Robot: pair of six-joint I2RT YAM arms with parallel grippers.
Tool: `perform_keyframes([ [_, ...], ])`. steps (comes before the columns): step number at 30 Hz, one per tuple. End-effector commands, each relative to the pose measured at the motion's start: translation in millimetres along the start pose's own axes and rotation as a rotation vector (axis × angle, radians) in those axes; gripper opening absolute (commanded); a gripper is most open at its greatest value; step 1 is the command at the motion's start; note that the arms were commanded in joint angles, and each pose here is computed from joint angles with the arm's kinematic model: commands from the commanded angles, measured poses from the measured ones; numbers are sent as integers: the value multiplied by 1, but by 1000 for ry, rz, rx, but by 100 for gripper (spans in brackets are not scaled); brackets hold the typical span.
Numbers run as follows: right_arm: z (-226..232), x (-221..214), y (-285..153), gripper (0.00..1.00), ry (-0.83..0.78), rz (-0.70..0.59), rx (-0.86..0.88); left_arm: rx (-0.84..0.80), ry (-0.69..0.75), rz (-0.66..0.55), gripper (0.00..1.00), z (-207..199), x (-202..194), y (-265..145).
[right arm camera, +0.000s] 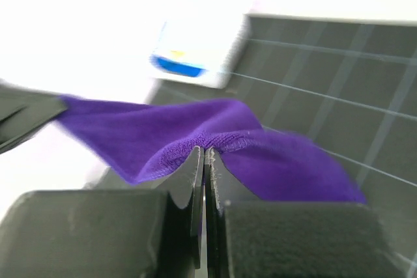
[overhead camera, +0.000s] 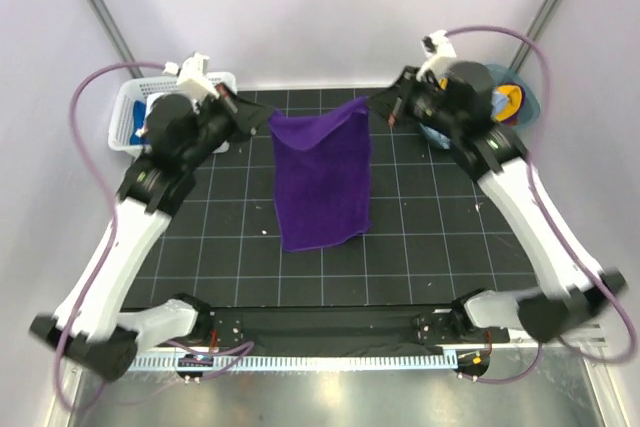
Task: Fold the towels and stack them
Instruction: Flatten out the crumpled towel
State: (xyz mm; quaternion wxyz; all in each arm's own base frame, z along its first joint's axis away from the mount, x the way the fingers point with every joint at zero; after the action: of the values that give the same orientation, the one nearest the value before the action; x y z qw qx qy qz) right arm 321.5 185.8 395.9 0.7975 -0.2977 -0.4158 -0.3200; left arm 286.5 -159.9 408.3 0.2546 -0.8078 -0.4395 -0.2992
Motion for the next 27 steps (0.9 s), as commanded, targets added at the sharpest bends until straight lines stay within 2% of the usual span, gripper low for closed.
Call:
perform_keyframes([
  [1,47,4,-72,1,-63,-73,119,-110,42,-37,0,-30,-6,-68],
  [7,108,19,-182,1,-86,-198,354,-328,36,-61,0,-69,1,-155],
  [10,130,33,-219,1,-80,-254,446,-429,38,-97,1,-91,15,-194],
  [14,144,44,-239,1,-70,-289,497,-483,29,-141,0,-109,31,-220],
  [19,130,37,-213,1,-42,-257,436,-354,-2,-185,0,-96,38,-200],
  [24,97,24,-159,1,-6,-223,282,-166,-10,-132,0,-62,20,-134],
  [27,67,8,-106,1,-2,-168,164,-73,5,-89,0,-35,1,-83],
])
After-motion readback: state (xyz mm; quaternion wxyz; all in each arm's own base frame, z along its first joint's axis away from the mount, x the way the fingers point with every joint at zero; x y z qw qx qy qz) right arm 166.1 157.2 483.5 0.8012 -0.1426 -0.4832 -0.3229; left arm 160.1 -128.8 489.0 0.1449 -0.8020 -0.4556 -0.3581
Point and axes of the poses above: each gripper's point midway between its finger pads, its own y axis out along the fingers, its own z axis along the line the jaws close on, x = y × z, the point moved 6 cm from there along -y, back along the fingers, and after that the axes turned 3 degrees about -y, right-handed, at the moved point
